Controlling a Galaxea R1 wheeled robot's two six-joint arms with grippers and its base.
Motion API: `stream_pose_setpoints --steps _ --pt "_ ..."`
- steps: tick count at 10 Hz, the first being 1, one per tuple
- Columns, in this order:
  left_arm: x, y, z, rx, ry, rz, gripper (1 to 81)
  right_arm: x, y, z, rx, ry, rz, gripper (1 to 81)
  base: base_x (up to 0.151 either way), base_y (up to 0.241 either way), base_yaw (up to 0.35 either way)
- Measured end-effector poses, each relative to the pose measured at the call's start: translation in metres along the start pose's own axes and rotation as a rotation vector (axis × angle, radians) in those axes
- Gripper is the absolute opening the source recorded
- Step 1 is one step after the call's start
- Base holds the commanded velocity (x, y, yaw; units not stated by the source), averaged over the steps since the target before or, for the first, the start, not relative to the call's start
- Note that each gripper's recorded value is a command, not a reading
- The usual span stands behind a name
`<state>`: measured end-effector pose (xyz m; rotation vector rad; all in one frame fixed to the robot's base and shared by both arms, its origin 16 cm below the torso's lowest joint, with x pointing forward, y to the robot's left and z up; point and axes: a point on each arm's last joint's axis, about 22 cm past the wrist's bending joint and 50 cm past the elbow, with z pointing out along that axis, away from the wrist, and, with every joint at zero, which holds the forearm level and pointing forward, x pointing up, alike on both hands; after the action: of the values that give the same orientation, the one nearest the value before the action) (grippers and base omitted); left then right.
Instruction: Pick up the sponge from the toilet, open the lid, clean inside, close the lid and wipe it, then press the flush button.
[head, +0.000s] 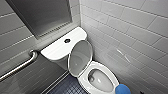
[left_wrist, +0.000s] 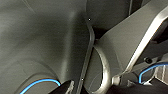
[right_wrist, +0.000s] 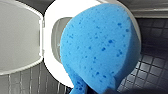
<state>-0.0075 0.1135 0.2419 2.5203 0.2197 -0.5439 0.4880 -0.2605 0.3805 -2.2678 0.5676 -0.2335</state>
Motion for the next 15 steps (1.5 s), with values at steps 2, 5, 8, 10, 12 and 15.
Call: stream_pose_setpoints --steps 2,5,8,10,12,15 --pt "0.0 0.0 0.0 0.0 0.0 0.001 81.1 0.039 -0.03 0.034 0.03 -0.016 -0.084 1.0 0.0 0.0 0.0" --pt "0.0 0.0 0.0 0.0 0.0 0.001 81.1 0.071 -0.074 0.076 0.049 -0.081 -0.186 1.0 0.0 0.0 0.0" --pt "0.001 0.0 0.0 0.0 0.0 0.001 81.1 0.083 -0.094 0.121 0.027 -0.14 -0.248 1.0 0.0 0.0 0.0" --pt "0.0 0.0 0.0 0.0 -0.001 0.0 81.1 0.101 -0.102 0.147 -0.012 -0.155 -0.308 1.0 0.0 0.0 0.0" --pt "0.001 -0.001 0.0 0.003 0.001 -0.001 81.1 0.121 -0.119 0.172 -0.037 -0.148 -0.363 1.0 0.0 0.0 0.0" --pt "0.002 -0.001 0.0 0.004 0.002 0.0 81.1 0.1 -0.154 0.222 -0.03 -0.191 -0.411 1.0 0.0 0.0 0.0"
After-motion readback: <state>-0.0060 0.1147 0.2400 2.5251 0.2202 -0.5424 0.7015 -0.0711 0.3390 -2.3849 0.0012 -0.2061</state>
